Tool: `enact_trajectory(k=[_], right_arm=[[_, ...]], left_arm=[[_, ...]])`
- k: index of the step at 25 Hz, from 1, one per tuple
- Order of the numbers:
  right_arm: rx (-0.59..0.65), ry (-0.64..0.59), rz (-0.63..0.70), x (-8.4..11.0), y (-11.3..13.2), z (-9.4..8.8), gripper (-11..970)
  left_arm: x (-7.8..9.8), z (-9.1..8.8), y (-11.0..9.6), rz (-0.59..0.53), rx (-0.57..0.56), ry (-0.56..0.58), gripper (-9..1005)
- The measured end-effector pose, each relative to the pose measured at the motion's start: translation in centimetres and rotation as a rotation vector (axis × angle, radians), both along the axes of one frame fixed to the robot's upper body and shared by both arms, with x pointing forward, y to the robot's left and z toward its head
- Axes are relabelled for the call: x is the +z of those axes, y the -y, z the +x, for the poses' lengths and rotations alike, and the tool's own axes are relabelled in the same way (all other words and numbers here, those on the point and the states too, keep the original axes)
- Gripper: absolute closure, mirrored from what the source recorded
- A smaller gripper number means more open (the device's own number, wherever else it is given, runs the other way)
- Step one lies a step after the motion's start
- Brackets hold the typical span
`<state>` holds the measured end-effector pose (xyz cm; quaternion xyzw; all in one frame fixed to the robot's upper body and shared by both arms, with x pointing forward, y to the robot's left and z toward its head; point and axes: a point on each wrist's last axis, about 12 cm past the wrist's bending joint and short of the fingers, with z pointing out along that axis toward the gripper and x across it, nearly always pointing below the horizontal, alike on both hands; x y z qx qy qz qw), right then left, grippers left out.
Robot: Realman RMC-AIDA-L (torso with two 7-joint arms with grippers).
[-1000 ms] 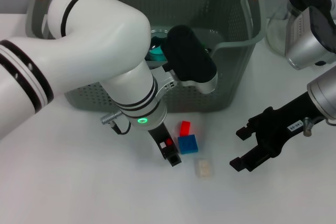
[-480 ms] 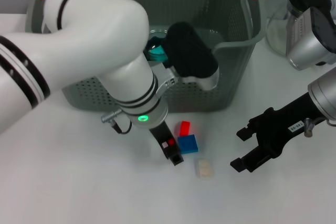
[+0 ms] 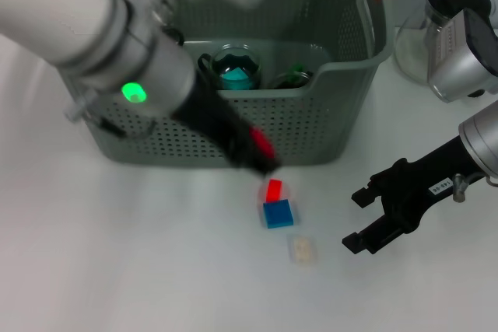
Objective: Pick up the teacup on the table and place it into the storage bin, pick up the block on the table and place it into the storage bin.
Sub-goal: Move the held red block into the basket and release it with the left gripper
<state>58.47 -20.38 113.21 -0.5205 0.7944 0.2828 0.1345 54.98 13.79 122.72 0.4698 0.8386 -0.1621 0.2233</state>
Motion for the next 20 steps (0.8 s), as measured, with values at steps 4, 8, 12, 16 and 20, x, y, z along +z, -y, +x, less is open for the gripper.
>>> enact_trajectory(k=[4,8,12,16,20], right_arm=[[0.002,0.000,0.000,0.1,-0.1,0.0,16],[0.007,0.001,0.001,0.1,-0.3,0.1,16],[0.008,0.000,0.001,0.1,-0.4,0.0,16],[0.007,-0.002,0.001,0.1,-0.5,0.0,16],[0.007,-0.002,0.002,0.2,-0.5,0.1,16]], left_arm=[[5.0,1.4,-2.4,-0.185,0.064,0.144,325],[7.2,4.8,-3.4,-0.254,0.158,0.252,324],[5.6,9.0,-3.5,-0.269,0.240,0.246,323],[3.4,11.4,-3.5,-0.273,0.308,0.226,322],[3.0,11.8,-3.6,-0.275,0.333,0.234,321]])
